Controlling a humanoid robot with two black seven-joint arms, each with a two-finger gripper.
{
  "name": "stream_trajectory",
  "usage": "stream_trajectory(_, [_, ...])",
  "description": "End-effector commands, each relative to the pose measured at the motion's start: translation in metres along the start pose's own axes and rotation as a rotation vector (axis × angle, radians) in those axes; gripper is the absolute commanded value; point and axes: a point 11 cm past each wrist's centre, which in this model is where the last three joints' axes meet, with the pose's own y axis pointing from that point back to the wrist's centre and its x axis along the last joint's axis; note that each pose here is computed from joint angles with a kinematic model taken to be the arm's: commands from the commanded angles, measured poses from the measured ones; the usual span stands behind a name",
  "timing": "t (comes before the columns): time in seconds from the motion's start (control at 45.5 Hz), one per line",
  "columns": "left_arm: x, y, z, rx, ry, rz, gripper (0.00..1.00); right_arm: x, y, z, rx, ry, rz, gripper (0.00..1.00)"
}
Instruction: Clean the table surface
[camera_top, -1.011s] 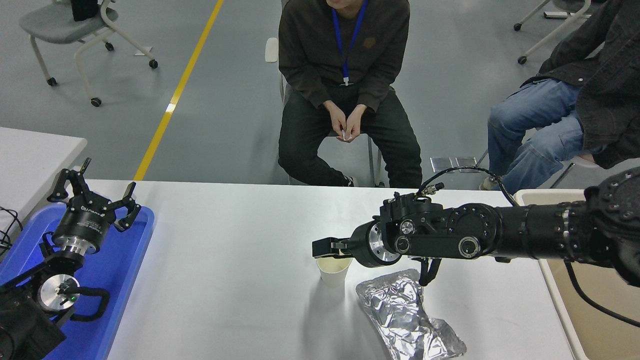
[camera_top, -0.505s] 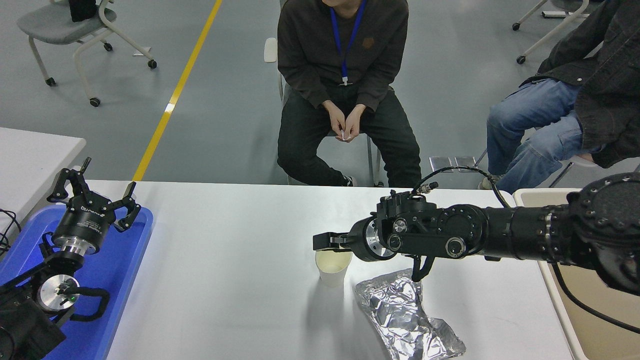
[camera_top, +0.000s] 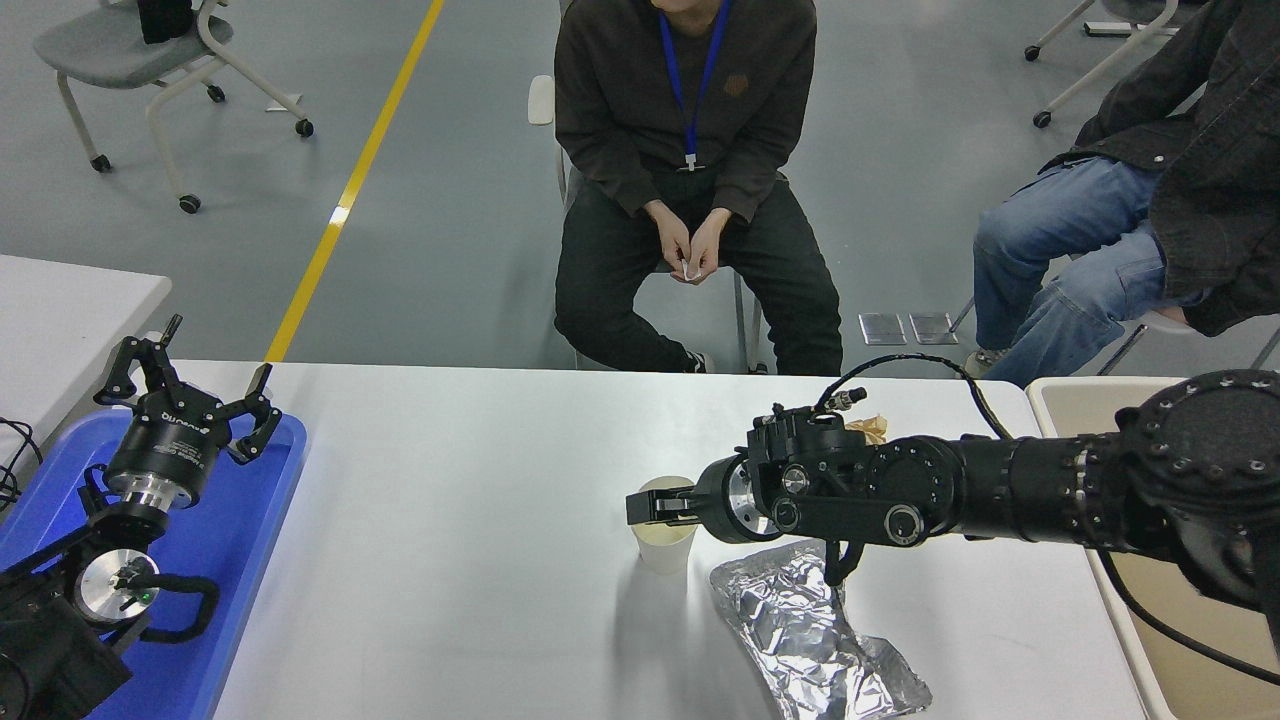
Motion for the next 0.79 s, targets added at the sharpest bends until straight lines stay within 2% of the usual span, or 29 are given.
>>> stream_trajectory(0.0, [0.0, 0.0, 0.0, 0.0, 0.0, 0.0, 1.0, 0.002, 0.0, -0.002, 0.013, 0.012, 0.008, 0.41])
stream_trajectory(0.154, [0.0, 0.0, 0.0, 0.0, 0.0, 0.0, 1.0, 0.005, 0.0, 0.001, 0.004, 0.013, 0.015, 0.33])
stream_trajectory(0.374, [0.0, 0.0, 0.0, 0.0, 0.0, 0.0, 1.0, 0.005, 0.001, 0.009, -0.016, 0.063, 0.012, 0.01])
stream_trajectory(0.769, [0.0, 0.0, 0.0, 0.0, 0.0, 0.0, 1.0, -0.003, 0.001, 0.009, 0.011, 0.093, -0.016, 0.0])
